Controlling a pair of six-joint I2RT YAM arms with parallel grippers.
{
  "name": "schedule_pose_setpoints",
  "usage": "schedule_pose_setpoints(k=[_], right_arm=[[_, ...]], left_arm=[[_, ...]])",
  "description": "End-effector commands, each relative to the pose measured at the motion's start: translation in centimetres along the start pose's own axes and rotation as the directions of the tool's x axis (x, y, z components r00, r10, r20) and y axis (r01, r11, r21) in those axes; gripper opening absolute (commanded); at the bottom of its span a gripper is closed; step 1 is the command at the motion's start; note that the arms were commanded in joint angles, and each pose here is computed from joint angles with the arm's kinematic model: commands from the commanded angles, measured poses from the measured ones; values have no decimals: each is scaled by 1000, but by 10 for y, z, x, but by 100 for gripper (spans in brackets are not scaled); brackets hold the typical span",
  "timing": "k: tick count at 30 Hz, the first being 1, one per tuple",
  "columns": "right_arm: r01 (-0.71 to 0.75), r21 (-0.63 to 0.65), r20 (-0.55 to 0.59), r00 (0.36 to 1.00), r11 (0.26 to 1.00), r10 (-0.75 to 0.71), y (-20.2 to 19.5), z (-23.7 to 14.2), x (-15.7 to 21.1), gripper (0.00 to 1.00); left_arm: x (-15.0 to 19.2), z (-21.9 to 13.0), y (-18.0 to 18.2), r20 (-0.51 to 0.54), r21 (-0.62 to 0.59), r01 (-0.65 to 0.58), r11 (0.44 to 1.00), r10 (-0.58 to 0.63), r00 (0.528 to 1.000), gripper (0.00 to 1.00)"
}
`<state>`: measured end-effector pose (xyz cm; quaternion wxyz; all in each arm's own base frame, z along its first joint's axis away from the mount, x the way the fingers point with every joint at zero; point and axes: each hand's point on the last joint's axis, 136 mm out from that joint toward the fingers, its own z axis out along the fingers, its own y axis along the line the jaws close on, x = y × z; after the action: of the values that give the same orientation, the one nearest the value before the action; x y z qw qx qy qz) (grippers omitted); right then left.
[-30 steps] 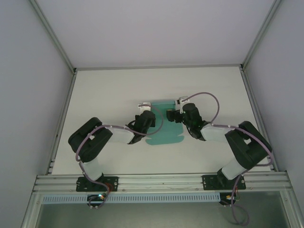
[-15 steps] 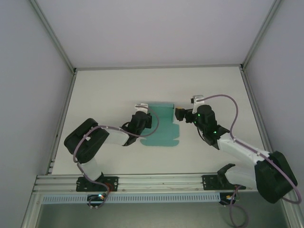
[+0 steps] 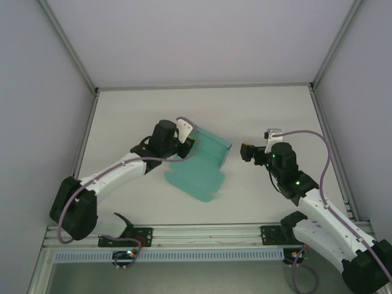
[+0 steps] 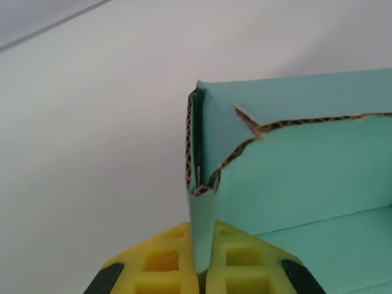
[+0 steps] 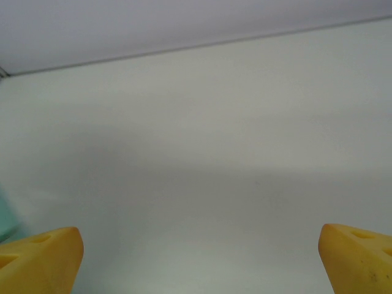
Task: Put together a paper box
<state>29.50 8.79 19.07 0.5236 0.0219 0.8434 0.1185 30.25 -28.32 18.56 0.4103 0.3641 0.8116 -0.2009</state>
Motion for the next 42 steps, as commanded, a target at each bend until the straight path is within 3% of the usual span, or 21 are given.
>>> schedule_pose_setpoints(k=[1, 3, 6, 10, 13, 15, 19, 21, 23, 26, 31, 32, 34, 36, 41, 42], right_arm=[[21, 73, -75, 997, 997, -16, -15, -8, 9, 100], [30, 96, -96, 995, 995, -20, -21, -10, 12, 100], [37, 132, -112, 993, 991, -22, -30, -12, 15, 100], [45, 149, -120, 992, 988, -27, -36, -14, 15, 100], [48, 153, -111, 993, 987, -31, -38, -14, 16, 100], [38, 157, -109, 994, 987, -21, -41, -14, 18, 100], [47, 140, -115, 993, 989, -31, -41, -13, 20, 100], [50, 147, -118, 992, 988, -33, -43, -13, 20, 100], [50, 159, -126, 992, 986, -30, -47, -14, 22, 100], [52, 180, -139, 990, 982, -27, -53, -15, 25, 100], [39, 211, -162, 987, 977, -4, -63, -17, 31, 100], [32, 216, -160, 987, 976, 3, -64, -17, 30, 100], [23, 218, -159, 987, 976, 12, -65, -17, 31, 100], [19, 215, -155, 988, 976, 15, -65, -17, 30, 100], [19, 191, -158, 987, 981, 11, -61, -16, 28, 100], [22, 186, -161, 987, 982, 9, -60, -16, 28, 100]], left_arm=[[65, -40, -28, -341, 222, -225, 949, 292, 893, 0], [72, -48, -18, -433, 215, -332, 918, 395, 810, 0], [78, -43, 0, -553, 200, -510, 837, 526, 646, 0], [90, -28, -1, -616, 437, -623, 648, 721, 318, 0], [83, -5, 13, -618, 519, -674, 526, 776, 130, 0], [71, 10, 11, -583, 564, -697, 443, 811, 45, 0], [65, 31, -26, -375, 698, -669, 253, 926, -41, 0], [75, 47, -37, -299, 751, -641, 157, 947, -117, 0], [82, 63, -47, -252, 781, -611, 126, 960, -124, 0], [91, 77, -67, -167, 824, -561, 86, 982, -94, 0], [95, 99, -79, -103, 804, -594, 21, 989, -105, 0], [94, 102, -79, -104, 798, -603, 21, 989, -104, 3], [92, 106, -79, -122, 781, -624, 30, 987, -105, 24], [87, 105, -79, -134, 770, -637, 40, 986, -101, 36], [74, 95, -83, -148, 748, -661, 60, 986, -78, 49], [72, 92, -85, -151, 746, -662, 65, 986, -73, 58]])
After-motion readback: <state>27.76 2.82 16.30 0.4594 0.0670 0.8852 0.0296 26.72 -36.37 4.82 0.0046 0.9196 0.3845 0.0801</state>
